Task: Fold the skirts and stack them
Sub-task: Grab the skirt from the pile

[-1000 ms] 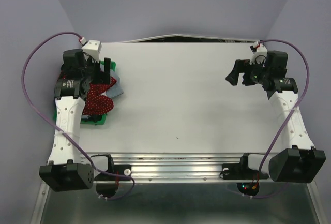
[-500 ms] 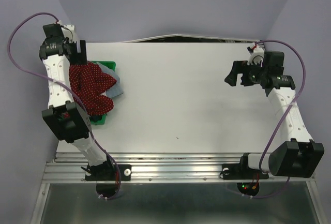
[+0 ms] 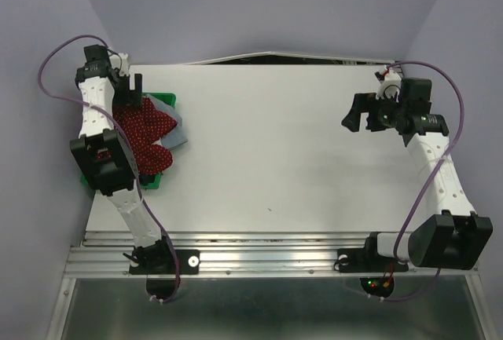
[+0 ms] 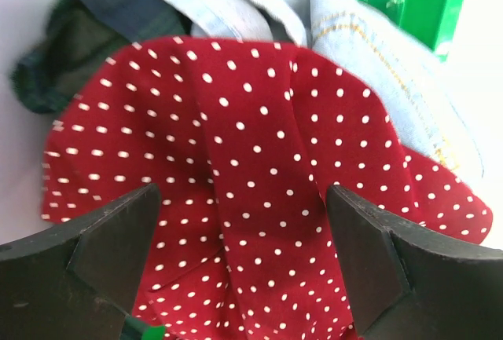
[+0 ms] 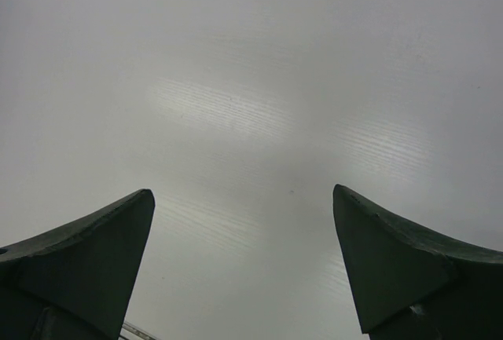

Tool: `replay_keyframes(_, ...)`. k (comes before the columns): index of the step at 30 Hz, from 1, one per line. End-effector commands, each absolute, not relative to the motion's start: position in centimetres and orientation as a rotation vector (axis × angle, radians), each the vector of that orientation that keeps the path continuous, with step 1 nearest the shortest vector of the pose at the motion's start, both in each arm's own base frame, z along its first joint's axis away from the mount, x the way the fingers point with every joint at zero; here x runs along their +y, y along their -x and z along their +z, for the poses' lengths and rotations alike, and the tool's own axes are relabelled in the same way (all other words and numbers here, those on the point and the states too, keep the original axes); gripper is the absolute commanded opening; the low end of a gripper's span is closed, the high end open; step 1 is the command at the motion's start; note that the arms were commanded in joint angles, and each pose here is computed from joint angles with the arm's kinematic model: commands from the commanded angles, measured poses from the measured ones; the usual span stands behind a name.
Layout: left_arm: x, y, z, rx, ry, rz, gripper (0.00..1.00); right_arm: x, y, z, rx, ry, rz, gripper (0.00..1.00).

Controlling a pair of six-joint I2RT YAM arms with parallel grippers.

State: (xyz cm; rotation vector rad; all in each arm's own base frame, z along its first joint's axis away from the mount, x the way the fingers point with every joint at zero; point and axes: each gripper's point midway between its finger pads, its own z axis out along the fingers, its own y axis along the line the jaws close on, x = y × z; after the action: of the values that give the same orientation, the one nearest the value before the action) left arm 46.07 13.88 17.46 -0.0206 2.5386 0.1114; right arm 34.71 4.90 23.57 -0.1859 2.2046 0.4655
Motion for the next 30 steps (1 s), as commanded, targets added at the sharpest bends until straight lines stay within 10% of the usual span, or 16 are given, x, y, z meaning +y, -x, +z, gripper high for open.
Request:
replay_keyframes(1,13.6,-45.8,17.1,2.529,0.025,0.107,0.99,4.5,-35.0,23.6,2.196,0.193,0.444,1.0)
replay_keyframes(14,9.8,-46.6,24.7,2.361,-0.1,0.049,0.0,4.5,-35.3,24.3,2.18,0.188,0.446,1.0)
replay_keyframes(23,-4.0,-45.9,37.5,1.983,-0.492,-0.051,0.0,4.1,-36.3,25.1,2.171,0.165,0.422,1.0)
replay_keyframes(30,-19.7,-42.1,32.4,1.909,-0.878,-0.096,0.0,1.6,-38.1,25.5,2.189,0.053,0.388,1.0)
